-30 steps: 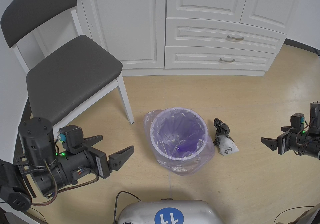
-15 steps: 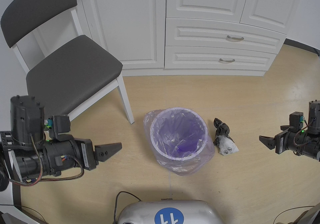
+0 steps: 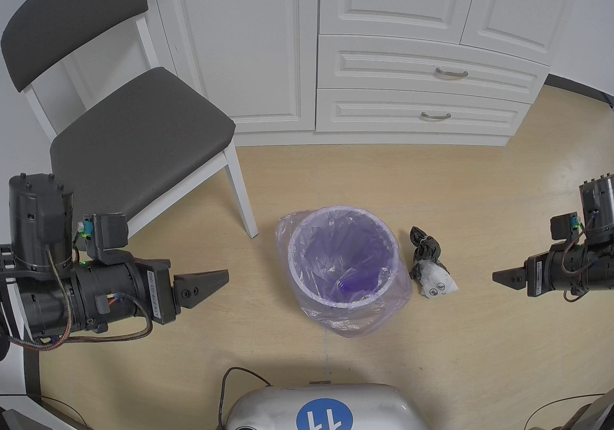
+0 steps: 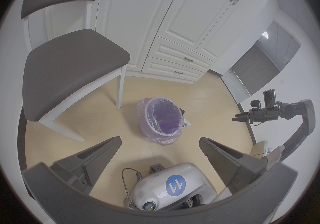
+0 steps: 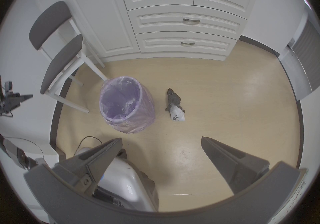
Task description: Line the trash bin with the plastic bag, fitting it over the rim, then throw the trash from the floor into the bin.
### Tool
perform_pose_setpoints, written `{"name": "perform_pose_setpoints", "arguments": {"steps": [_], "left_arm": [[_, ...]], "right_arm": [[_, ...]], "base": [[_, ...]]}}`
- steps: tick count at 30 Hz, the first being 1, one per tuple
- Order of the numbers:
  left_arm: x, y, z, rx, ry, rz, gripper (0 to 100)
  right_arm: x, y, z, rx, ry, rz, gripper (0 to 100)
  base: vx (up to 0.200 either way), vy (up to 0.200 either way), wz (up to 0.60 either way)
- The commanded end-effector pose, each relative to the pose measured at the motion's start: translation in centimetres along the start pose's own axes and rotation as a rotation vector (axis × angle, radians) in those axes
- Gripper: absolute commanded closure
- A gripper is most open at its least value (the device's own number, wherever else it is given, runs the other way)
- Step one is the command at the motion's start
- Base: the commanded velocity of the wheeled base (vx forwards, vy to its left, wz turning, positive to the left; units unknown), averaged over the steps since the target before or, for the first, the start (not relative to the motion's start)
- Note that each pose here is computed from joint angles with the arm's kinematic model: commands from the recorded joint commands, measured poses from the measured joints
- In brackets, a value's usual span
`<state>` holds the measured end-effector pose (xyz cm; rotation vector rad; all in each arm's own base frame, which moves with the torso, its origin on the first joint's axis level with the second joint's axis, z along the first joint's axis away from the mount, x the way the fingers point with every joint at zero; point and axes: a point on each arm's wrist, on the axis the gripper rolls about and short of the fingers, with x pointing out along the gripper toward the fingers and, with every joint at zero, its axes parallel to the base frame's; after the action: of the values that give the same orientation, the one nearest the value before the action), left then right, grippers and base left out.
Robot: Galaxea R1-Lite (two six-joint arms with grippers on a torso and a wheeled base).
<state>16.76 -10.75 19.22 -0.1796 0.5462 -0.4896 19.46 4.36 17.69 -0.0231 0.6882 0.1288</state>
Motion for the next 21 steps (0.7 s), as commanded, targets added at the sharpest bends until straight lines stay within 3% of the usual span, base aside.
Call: {"name": "perform_pose_setpoints", "arguments": {"steps": [1, 5, 9, 16, 21], "left_arm": [[0.4, 0.3, -0.8, -0.004, 0.020, 0.007, 0], [0.1, 0.5, -2.0, 0.019, -0.055, -0.057, 0], [-0.5, 0.2, -1.6, 0.027, -0.165, -0.120, 0], [-0.7, 0.2, -0.8, 0.017, -0.150, -0.093, 0], [-3.6, -0.5, 1.2, 0.007, -0.130, -0.085, 0]], "right_arm": [[-0.3, 0.2, 1.1, 0.009, -0.016, 0.009, 0], [0.6, 0.3, 1.1, 0.013, 0.026, 0.006, 0], [0.9, 0.3, 1.1, 0.019, 0.031, -0.002, 0], [-0.2, 0.4, 1.0, 0.022, 0.002, 0.004, 0], [-0.8, 0.4, 0.6, 0.015, -0.006, 0.013, 0]], "base": [[0.000, 0.000, 0.00], [0.000, 0.000, 0.00], [0.000, 0.000, 0.00], [0.000, 0.000, 0.00], [0.000, 0.000, 0.00]]}}
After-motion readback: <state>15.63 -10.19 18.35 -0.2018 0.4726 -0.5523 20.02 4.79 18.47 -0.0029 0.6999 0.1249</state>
